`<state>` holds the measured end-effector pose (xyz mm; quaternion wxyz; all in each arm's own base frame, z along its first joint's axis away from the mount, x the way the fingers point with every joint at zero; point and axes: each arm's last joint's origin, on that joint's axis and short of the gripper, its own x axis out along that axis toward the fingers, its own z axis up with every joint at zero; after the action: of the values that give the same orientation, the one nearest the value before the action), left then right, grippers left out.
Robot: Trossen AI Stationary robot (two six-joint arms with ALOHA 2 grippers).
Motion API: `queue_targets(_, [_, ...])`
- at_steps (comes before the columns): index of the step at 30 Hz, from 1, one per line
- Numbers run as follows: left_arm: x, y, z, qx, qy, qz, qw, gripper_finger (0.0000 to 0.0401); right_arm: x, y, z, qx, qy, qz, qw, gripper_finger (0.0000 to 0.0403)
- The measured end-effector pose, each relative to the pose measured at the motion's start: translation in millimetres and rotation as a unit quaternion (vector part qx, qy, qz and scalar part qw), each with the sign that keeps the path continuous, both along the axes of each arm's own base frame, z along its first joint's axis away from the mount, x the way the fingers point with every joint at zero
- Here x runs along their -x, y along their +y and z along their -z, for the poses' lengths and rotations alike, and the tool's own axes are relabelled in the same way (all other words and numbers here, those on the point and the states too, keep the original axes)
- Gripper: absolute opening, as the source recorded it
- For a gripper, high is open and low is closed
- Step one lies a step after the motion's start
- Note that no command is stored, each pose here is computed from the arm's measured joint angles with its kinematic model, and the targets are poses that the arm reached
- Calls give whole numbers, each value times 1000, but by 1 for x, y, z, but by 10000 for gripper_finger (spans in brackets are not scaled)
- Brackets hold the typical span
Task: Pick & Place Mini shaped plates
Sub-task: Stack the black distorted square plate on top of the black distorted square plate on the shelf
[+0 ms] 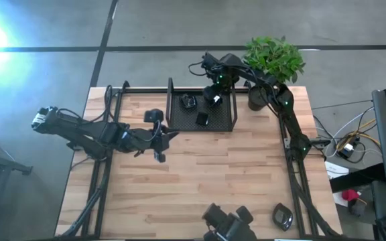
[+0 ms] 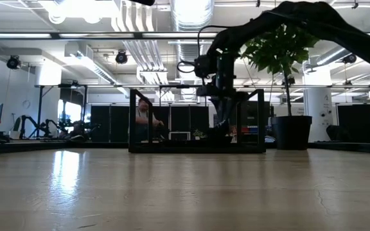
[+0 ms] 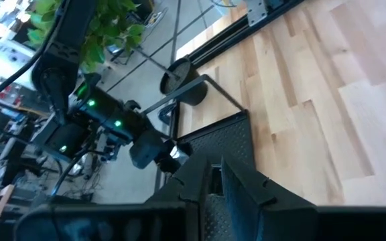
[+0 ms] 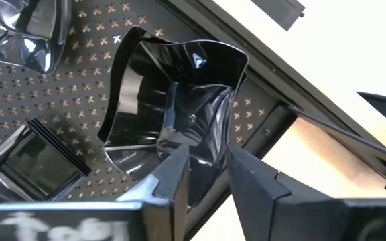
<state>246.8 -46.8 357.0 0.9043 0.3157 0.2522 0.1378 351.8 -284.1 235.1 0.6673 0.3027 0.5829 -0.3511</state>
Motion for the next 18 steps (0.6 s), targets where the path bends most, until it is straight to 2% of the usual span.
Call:
queue_targets(11, [0, 1, 0, -3, -4, -15, 1000, 45, 4, 10, -28, 22, -23, -19, 999, 91])
queue_targets(18, [1, 1, 0, -8, 0, -21, 1000, 45, 9, 18, -48, 42, -37, -61, 997, 80])
